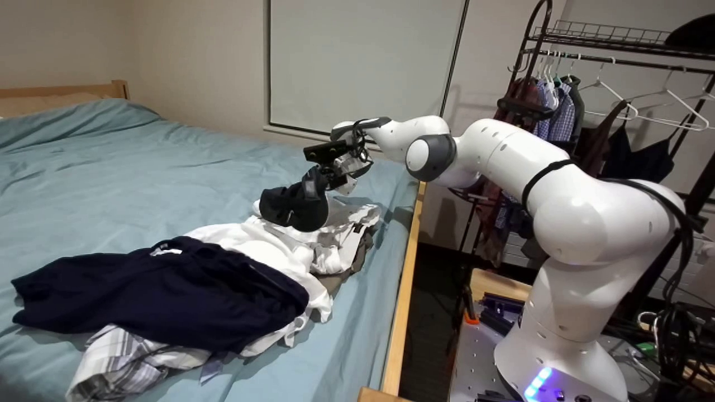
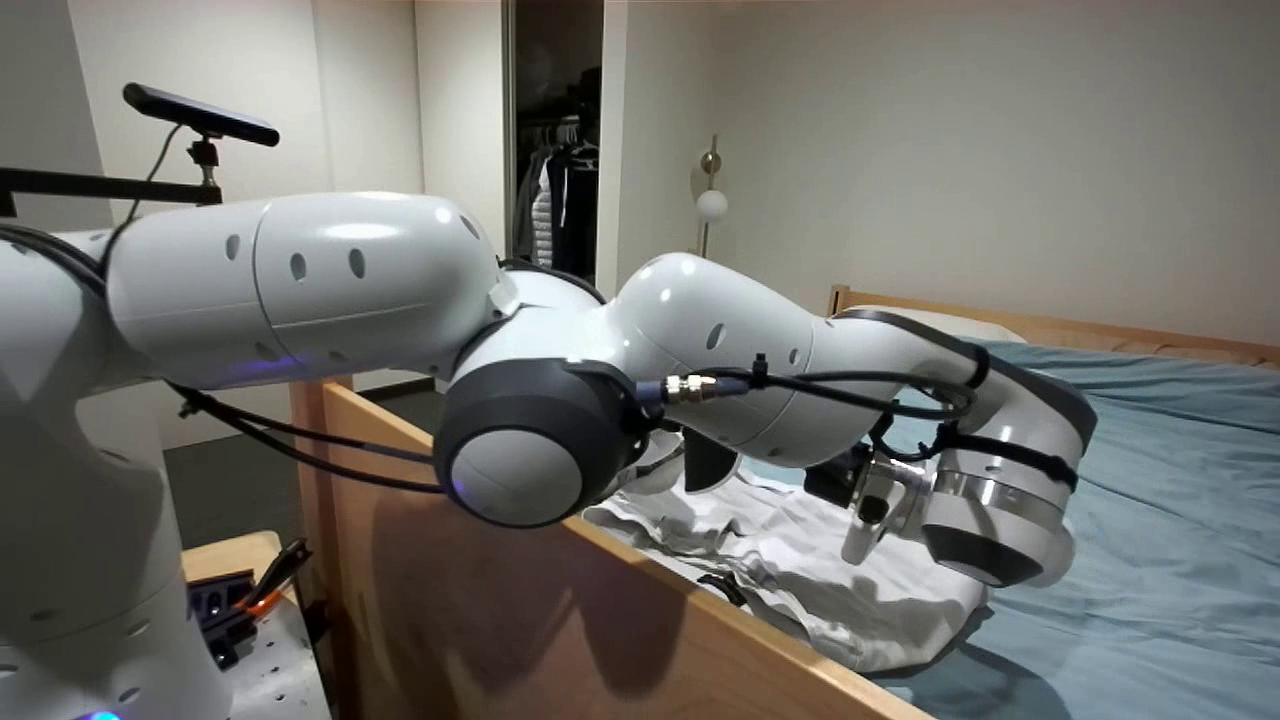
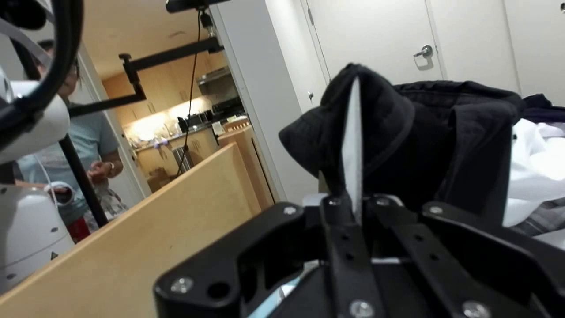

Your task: Move the cap to the right

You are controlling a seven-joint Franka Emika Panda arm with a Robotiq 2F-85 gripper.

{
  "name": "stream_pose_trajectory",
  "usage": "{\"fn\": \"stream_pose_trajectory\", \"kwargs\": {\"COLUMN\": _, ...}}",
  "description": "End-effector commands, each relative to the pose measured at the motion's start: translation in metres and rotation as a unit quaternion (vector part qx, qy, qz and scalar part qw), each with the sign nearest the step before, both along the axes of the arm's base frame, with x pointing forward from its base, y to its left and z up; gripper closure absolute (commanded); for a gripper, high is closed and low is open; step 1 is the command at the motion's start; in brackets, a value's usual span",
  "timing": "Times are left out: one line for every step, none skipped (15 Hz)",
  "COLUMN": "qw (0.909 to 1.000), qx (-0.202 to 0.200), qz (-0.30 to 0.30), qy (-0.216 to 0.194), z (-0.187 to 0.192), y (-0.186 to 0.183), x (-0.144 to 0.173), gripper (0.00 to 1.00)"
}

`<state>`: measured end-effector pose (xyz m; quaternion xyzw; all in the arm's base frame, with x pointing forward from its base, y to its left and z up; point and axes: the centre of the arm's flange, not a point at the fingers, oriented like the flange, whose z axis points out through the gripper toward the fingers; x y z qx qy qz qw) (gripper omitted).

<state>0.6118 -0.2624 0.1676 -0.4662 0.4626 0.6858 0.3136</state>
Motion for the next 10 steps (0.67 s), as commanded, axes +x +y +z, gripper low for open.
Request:
{"fn": "stream_pose_trajectory", "kwargs": {"qw": 0.9957, "qx": -0.021, "qz": -0.035, "qy": 0.083, "z": -0.046, "y": 0.009, "x": 0.048, "gripper": 0.93}}
{"fn": "stream_pose_trajectory", "kwargs": {"qw": 0.9986, "qx": -0.009, "qz": -0.011, "qy": 0.051, "z": -0.021, "y": 0.020, "x": 0.012, "gripper": 0.93}}
{"fn": "stream_pose_trajectory", "kwargs": {"qw": 0.9975, "qx": -0.017, "qz": -0.022, "qy": 0.064, "z": -0.034, "y": 0.027, "x": 0.017, "gripper": 0.93}}
{"fn": "stream_pose_trajectory", "kwargs": {"qw": 0.9969, "qx": -0.018, "qz": -0.026, "qy": 0.072, "z": -0.044, "y": 0.032, "x": 0.019, "gripper": 0.93}}
{"fn": "stream_pose_trajectory", "kwargs": {"qw": 0.9967, "qx": -0.018, "qz": -0.027, "qy": 0.075, "z": -0.049, "y": 0.033, "x": 0.019, "gripper": 0.93}}
{"fn": "stream_pose_trajectory", "kwargs": {"qw": 0.9965, "qx": -0.019, "qz": -0.028, "qy": 0.076, "z": -0.049, "y": 0.033, "x": 0.018, "gripper": 0.93}}
{"fn": "stream_pose_trajectory", "kwargs": {"qw": 0.9949, "qx": -0.010, "qz": -0.029, "qy": 0.096, "z": -0.054, "y": 0.031, "x": 0.021, "gripper": 0.93}}
{"fn": "stream_pose_trajectory", "kwargs": {"qw": 0.9939, "qx": -0.016, "qz": -0.040, "qy": 0.101, "z": -0.059, "y": 0.030, "x": 0.023, "gripper": 0.93}}
{"fn": "stream_pose_trajectory", "kwargs": {"qw": 0.9921, "qx": -0.015, "qz": -0.048, "qy": 0.115, "z": -0.065, "y": 0.028, "x": 0.025, "gripper": 0.93}}
{"fn": "stream_pose_trajectory", "kwargs": {"qw": 0.9905, "qx": -0.030, "qz": -0.059, "qy": 0.120, "z": -0.071, "y": 0.027, "x": 0.027, "gripper": 0.93}}
